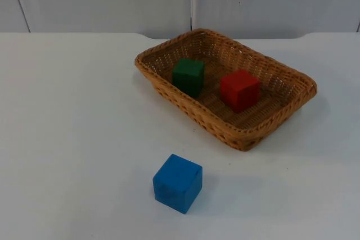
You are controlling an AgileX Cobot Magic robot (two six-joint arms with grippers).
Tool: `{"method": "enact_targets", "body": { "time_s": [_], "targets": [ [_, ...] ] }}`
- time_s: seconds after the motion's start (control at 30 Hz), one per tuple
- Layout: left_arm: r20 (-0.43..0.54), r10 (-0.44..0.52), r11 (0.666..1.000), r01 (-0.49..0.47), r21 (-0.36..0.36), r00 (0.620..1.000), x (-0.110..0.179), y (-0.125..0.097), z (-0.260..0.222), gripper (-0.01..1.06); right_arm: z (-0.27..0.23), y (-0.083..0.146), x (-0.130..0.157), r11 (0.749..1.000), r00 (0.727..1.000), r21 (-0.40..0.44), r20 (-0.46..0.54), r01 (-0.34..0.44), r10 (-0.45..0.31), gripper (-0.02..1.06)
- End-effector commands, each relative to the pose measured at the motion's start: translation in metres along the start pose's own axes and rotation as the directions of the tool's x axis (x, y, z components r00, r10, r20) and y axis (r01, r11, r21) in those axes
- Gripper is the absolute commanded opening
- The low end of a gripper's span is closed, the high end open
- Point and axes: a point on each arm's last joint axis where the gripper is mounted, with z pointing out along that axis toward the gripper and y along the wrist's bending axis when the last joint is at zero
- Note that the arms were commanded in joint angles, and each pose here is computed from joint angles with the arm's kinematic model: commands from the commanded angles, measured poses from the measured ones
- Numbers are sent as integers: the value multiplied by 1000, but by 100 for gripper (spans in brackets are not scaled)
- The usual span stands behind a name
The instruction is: Pick up one cube with each hand and place exactly two cubes into the same basket, leaving the remaining cube outside.
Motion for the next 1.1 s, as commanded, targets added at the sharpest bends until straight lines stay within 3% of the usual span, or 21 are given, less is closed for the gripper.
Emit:
{"method": "enact_targets", "body": {
  "time_s": [0.0, 0.1, 0.17, 1.07],
  "targets": [
    [12, -5, 1000, 5, 2, 1000, 0, 0, 0, 86, 1, -1, 1, 1000, 1000, 15, 7, -11, 11, 105],
    [12, -5, 1000, 5, 2, 1000, 0, 0, 0, 91, 1, -1, 1, 1000, 1000, 15, 7, -11, 11, 105],
    [12, -5, 1000, 5, 2, 1000, 0, 0, 0, 105, 1, -1, 1, 1000, 1000, 15, 7, -11, 11, 105],
    [12, -5, 1000, 5, 2, 1000, 0, 0, 0, 105, 1, -1, 1, 1000, 1000, 15, 7, -4, 4, 105]
  ]
}}
